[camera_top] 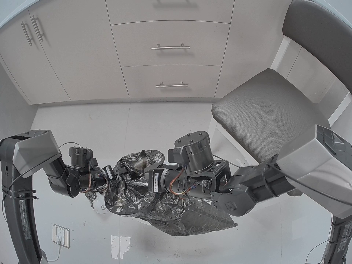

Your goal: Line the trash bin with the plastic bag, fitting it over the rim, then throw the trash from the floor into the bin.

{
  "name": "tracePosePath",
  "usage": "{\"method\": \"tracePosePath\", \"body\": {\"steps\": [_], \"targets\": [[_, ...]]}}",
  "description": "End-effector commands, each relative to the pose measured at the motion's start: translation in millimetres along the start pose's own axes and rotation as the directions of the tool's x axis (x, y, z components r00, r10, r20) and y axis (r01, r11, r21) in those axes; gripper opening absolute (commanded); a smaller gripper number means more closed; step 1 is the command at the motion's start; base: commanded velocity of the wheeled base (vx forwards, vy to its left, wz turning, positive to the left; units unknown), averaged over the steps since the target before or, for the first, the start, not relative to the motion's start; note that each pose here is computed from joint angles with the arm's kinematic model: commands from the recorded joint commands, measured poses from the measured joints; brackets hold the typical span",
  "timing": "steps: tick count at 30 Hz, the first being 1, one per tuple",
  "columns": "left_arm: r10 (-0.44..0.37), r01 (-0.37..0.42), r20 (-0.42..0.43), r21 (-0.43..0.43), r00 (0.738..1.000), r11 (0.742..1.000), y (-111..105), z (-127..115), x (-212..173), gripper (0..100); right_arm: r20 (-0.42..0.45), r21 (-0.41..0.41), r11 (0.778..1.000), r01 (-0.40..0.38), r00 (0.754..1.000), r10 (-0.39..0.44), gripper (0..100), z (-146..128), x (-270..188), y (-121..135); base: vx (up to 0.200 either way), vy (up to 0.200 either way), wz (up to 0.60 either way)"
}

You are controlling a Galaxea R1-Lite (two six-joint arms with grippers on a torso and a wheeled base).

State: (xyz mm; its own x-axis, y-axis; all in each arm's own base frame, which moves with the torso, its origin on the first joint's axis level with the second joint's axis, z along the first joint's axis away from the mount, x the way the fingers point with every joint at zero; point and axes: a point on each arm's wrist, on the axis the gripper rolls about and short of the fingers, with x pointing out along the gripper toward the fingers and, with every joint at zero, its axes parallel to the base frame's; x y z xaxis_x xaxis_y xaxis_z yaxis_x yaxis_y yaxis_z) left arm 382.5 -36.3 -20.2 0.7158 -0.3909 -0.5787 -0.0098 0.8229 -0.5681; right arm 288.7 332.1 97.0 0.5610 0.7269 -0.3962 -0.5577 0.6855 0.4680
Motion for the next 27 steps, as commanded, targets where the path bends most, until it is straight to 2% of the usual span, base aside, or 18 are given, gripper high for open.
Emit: {"method": "tracePosePath", "body": {"steps": [1,4,9,13,15,16,19,22,27], "targets": [[0.120,-0.120,0.045,0.002,0.992,0.993,-0.7,4.5,14.1,100,-0.001,0.000,1.000,-0.001,1.000,0.001,0,-0.3,0.0,0.1,0.000,0.000,0.00],[0.119,-0.119,0.040,0.011,0.992,0.993,-8.0,1.1,14.1,100,0.003,0.000,1.000,-0.001,1.000,0.001,0,0.7,-0.8,0.7,0.000,0.000,0.00],[0.100,-0.099,0.061,-0.021,0.993,0.995,-27.0,3.3,7.1,100,0.002,0.001,1.000,-0.002,1.000,0.002,0,0.5,-1.2,1.4,0.000,0.000,0.00],[0.072,-0.072,0.056,0.000,0.996,0.997,-45.5,-1.9,-9.8,100,0.002,0.001,1.000,0.000,1.000,0.000,0,0.1,-0.8,0.3,0.000,0.000,0.00],[0.072,-0.072,0.056,0.000,0.996,0.997,-45.5,-1.9,-9.8,100,0.002,0.001,1.000,0.000,1.000,0.000,0,0.1,-0.8,0.3,0.000,0.000,0.00],[0.045,-0.046,0.057,0.017,0.997,0.999,-60.9,-5.3,-27.8,100,0.001,-0.001,1.000,-0.002,1.000,0.002,0,0.1,-1.2,1.1,0.000,0.000,0.00],[0.021,-0.023,0.061,0.030,0.998,0.999,-73.0,-8.3,-45.7,100,-0.002,-0.001,1.000,0.000,1.000,0.000,0,-0.7,-1.3,0.7,0.000,0.000,0.00],[0.010,-0.012,0.055,0.043,0.998,0.999,-79.4,-15.2,-60.3,100,-0.002,0.001,1.000,0.000,1.000,0.000,0,-1.0,-1.3,0.6,0.000,0.000,0.00],[0.009,-0.012,0.034,0.062,0.999,0.998,-78.3,-26.3,-84.6,100,0.001,-0.001,1.000,0.005,1.000,-0.005,0,-0.7,-2.2,0.6,0.000,0.000,0.00]]}}
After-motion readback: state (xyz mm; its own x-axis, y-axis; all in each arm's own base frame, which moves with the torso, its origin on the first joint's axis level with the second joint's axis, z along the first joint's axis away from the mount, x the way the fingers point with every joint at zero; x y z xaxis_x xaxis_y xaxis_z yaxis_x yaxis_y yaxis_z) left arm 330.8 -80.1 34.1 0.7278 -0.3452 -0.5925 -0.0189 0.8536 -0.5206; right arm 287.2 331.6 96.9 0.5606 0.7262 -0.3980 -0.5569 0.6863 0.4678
